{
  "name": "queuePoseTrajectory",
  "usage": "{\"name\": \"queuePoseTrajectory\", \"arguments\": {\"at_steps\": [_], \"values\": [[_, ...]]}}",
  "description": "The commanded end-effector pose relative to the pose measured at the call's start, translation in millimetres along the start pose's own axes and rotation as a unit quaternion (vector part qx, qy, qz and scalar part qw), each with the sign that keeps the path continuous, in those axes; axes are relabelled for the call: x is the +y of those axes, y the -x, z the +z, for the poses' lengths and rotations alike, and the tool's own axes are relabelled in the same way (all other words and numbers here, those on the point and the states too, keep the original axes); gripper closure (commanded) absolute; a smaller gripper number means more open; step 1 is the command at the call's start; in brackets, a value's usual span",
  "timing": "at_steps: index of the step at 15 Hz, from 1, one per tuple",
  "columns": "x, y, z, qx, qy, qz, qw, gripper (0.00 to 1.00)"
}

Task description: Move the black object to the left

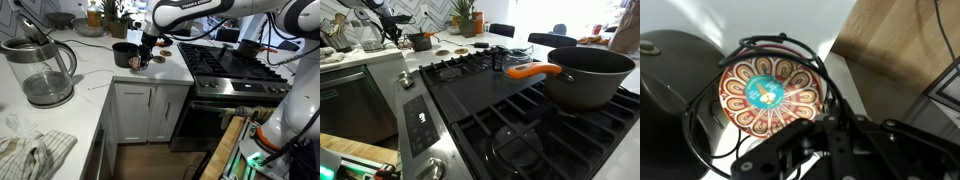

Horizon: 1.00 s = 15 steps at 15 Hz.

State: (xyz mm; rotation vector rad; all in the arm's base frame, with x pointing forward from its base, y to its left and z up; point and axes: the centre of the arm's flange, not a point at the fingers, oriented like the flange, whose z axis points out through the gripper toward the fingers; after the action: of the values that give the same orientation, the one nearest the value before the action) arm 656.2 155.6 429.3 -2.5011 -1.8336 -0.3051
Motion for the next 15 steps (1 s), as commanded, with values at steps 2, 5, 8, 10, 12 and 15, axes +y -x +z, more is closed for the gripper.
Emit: {"name": "queuePoseTrajectory", "arguments": {"at_steps": [2, 5, 8, 10, 12, 15], "values": [[15, -21, 1, 0.007, -0.001, -0.075, 0.9972, 0.99], [21, -32, 6, 0.001, 0.0, -0.112, 0.9937, 0.99], [28, -42, 12, -0.006, 0.002, -0.147, 0.9891, 0.99], [35, -49, 16, -0.014, 0.012, -0.17, 0.9853, 0.99], [42, -58, 19, -0.018, 0.019, -0.186, 0.9823, 0.99], [55, -69, 22, -0.018, 0.03, -0.202, 0.9788, 0.99]]}}
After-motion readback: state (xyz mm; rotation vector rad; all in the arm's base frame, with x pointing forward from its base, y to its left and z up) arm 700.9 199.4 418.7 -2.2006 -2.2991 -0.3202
